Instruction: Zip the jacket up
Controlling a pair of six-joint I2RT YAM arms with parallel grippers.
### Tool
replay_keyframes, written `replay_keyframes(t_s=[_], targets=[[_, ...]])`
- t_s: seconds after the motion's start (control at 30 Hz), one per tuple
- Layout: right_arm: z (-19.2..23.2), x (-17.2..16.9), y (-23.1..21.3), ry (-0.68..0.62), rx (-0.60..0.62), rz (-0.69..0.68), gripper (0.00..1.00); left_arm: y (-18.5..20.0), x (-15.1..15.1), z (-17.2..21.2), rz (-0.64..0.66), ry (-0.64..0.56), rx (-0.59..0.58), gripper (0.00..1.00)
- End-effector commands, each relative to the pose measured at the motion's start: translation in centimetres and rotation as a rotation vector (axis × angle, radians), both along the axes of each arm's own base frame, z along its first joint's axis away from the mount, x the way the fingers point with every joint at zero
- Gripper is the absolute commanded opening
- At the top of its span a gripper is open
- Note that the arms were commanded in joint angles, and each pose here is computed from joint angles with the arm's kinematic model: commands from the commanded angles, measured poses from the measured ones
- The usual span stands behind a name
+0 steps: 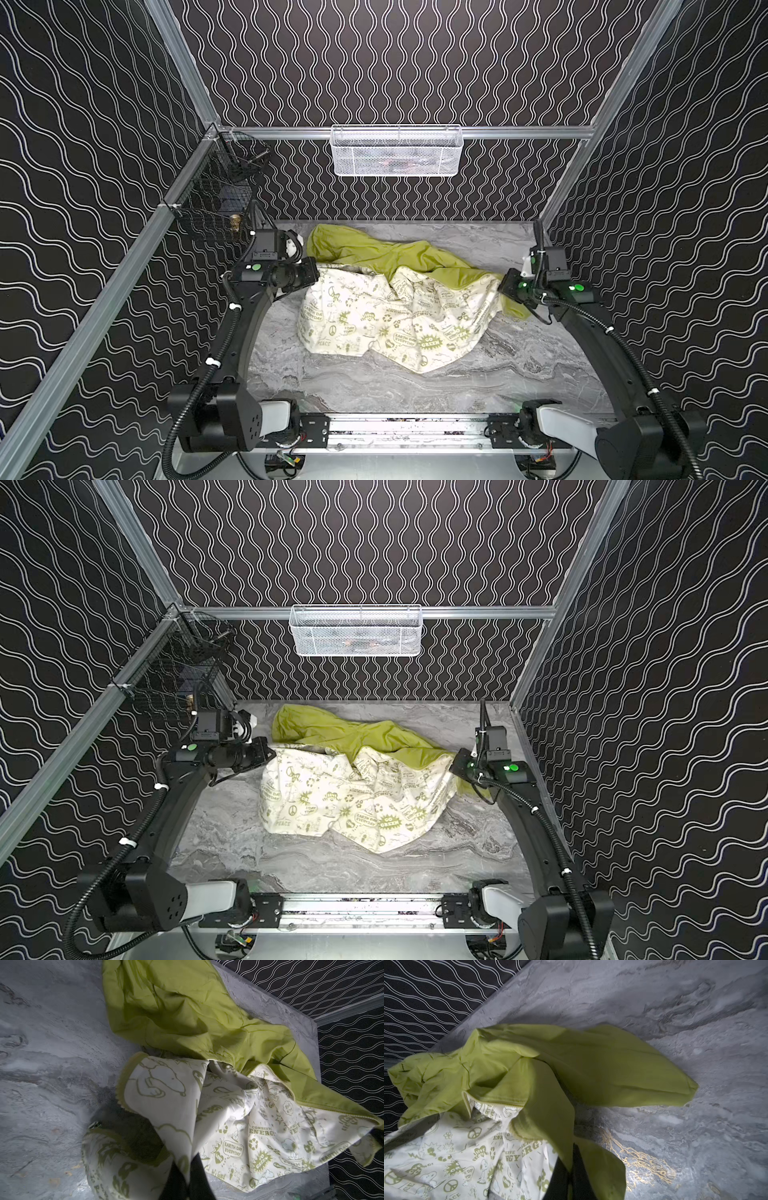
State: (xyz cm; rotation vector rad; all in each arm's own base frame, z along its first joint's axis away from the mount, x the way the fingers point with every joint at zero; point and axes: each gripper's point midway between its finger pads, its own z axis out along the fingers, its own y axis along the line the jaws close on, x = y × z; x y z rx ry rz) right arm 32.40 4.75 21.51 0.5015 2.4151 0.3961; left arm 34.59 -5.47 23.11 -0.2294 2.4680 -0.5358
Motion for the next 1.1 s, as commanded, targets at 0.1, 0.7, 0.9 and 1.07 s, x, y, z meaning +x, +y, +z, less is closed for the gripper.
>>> replay_keyframes(t_s=[0.1,0.7,0.9,1.07], targets=[[1.5,-0.2,0.8,-0.018,-0.008,0.082,0.00,0.6,0.9,0.1,-0.004,0.000,0.045,0.00],[-11.7,-9.1,9.2,0.293,0.147,0.330,0.00,4.5,-0.2,-3.1,0.149,0.070,0.140,0.34],[-12.6,-8.9,9.5,0.312,0.133,0.331,0.00,3.5,-2.2,-0.3,0.147,0.010,0.103,0.51],[-12.4,-8.2,9.7,0.299,0.134,0.327,0.00,-3.8,-2.5,0.0,0.031,-0.004,-0.083,0.53]])
